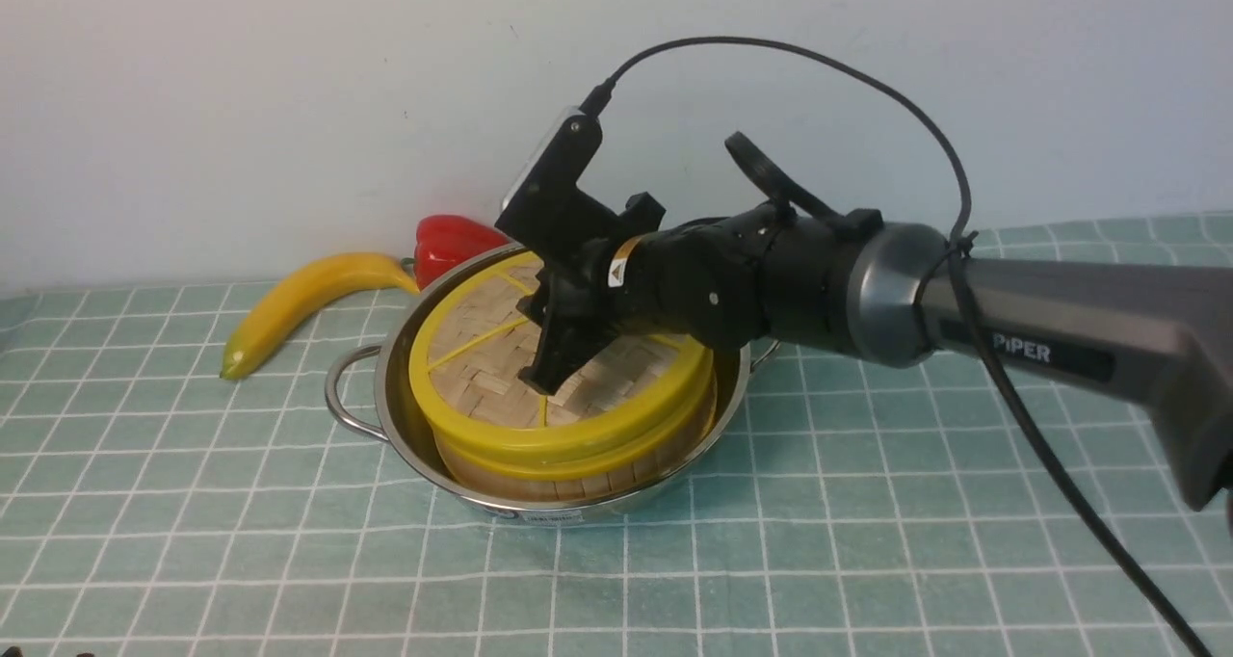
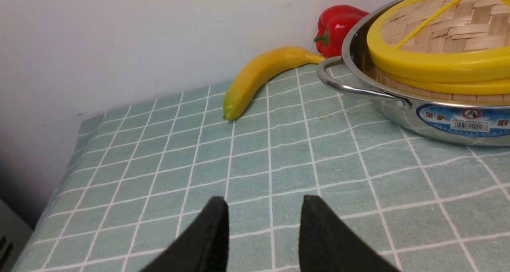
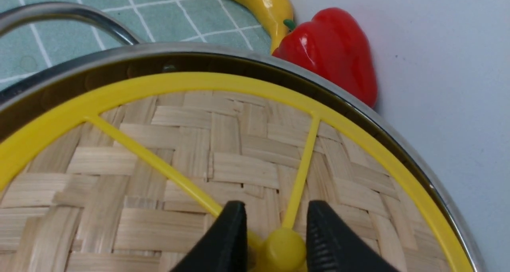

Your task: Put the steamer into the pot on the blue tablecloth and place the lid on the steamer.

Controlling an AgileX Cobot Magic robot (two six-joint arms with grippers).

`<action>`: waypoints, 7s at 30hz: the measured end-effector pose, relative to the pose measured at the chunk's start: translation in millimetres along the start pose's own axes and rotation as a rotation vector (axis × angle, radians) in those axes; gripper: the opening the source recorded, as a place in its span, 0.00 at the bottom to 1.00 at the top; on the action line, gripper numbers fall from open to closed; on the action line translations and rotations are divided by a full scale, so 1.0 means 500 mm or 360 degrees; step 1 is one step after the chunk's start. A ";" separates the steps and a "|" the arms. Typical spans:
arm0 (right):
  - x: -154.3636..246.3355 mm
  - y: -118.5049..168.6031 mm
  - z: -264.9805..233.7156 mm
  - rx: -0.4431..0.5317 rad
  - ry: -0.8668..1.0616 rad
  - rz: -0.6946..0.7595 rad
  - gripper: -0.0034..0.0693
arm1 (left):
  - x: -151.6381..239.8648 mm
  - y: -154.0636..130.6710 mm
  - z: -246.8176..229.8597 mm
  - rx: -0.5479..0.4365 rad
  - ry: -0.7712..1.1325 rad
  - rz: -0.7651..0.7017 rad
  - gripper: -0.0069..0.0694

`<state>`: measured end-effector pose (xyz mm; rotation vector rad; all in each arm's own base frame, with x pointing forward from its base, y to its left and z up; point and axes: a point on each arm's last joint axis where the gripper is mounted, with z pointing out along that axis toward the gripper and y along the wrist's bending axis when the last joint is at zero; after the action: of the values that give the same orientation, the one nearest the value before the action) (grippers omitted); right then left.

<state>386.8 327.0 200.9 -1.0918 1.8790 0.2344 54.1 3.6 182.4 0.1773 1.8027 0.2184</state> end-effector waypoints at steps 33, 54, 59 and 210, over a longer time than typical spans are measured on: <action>-0.005 -0.001 -0.015 -0.0026 0.0051 0.0003 0.25 | 0.000 0.000 0.000 0.0000 0.0000 0.0000 0.41; -0.101 -0.034 -0.131 0.0058 -0.0151 -0.0043 0.64 | 0.000 0.000 0.000 0.0000 0.0000 0.0000 0.41; -0.163 -0.050 -0.233 0.0060 -0.0290 0.0231 0.20 | 0.000 0.000 0.000 0.0000 0.0000 0.0000 0.41; 0.530 0.125 -0.759 0.1232 -0.0551 0.1173 0.38 | 0.000 0.000 0.000 0.0000 0.0000 0.0000 0.41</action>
<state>55.9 -2.4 188.0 0.1726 1.7316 0.0774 54.1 3.6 182.4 0.1773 1.8027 0.2184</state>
